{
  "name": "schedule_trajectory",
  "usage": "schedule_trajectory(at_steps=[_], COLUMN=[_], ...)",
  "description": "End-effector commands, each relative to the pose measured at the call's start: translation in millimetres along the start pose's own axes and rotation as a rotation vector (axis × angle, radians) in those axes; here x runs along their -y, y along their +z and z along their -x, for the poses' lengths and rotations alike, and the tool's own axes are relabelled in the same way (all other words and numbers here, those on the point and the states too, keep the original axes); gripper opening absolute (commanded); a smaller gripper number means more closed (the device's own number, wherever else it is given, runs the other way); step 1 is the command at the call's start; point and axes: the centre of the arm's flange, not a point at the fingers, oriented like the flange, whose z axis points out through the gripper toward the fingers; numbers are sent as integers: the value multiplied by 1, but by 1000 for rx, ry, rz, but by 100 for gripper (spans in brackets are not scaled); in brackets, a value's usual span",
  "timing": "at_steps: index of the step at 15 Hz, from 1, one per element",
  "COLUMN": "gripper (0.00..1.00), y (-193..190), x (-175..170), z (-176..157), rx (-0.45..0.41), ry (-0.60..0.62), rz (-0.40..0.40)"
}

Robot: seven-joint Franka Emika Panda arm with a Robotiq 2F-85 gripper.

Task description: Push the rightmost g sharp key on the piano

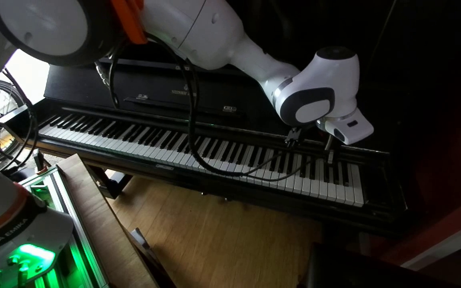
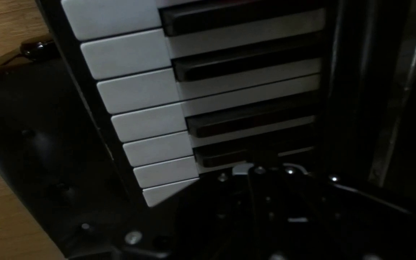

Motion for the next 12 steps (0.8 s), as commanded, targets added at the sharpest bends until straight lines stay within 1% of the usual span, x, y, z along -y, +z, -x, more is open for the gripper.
schedule_trajectory(at_steps=[1,12], gripper=[0,0], y=[19,34], x=[3,0], z=[-11,-18], rx=[-6,-12], ry=[-6,-15], rz=[-24,-20])
